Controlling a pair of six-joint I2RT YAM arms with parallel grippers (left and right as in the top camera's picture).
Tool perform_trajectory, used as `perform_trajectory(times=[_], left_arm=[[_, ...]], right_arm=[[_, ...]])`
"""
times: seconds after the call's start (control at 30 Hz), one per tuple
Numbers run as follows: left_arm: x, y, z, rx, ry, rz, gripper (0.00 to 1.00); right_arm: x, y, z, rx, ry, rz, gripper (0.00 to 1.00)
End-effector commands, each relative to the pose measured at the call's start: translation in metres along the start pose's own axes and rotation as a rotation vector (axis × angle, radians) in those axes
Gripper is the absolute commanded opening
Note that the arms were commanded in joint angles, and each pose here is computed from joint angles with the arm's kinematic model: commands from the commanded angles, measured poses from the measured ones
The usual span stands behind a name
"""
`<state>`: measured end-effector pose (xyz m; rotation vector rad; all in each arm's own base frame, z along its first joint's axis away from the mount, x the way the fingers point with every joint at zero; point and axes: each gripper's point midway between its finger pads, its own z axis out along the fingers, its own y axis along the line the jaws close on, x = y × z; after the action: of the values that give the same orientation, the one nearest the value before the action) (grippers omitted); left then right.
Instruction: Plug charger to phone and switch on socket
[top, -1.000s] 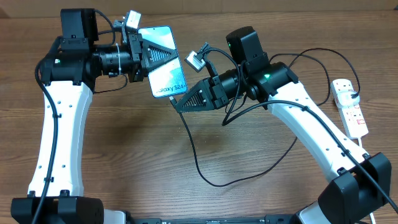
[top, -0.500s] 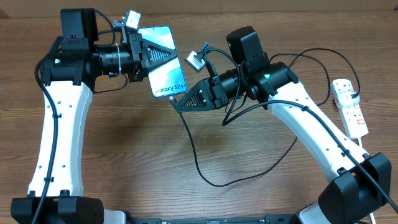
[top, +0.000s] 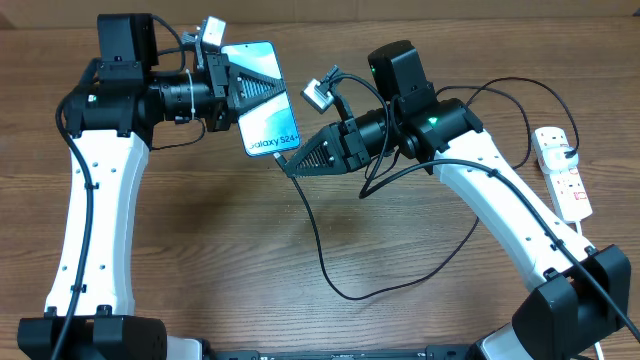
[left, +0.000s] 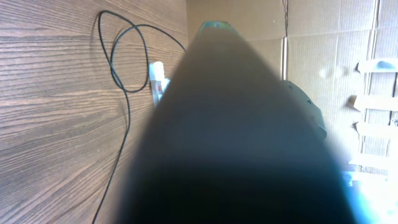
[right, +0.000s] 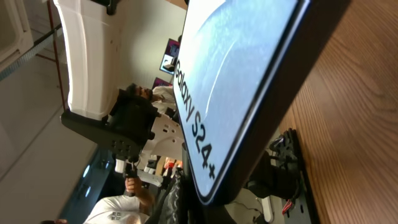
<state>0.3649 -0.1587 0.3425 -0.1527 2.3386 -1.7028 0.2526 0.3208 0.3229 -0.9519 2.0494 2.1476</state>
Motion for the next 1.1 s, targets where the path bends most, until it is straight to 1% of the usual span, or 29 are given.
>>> perform_trajectory(times=[0.0,0.17,0.87,1.07], left_arm=[[0.006,-0.016,-0.001,0.035,0.016,0.055,0.04],[0.007,-0.016,0.0,0.035,0.02,0.056,0.04],[0.007,-0.016,0.0,0.032,0.018,0.054,0.04],[0.007,-0.016,0.0,0.032,0.018,0.052,0.04]], right_arm=[[-0.007,0.011,-0.005,0.007,-0.016,-0.039,0.04],[-0.013,0.014,-0.005,0.008,-0.022,-0.037,0.04],[-0.025,-0.006,-0.005,0.129,-0.091,0.05,0.04],[-0.033,-0.006,-0.005,0.139,-0.114,0.061,0.04]])
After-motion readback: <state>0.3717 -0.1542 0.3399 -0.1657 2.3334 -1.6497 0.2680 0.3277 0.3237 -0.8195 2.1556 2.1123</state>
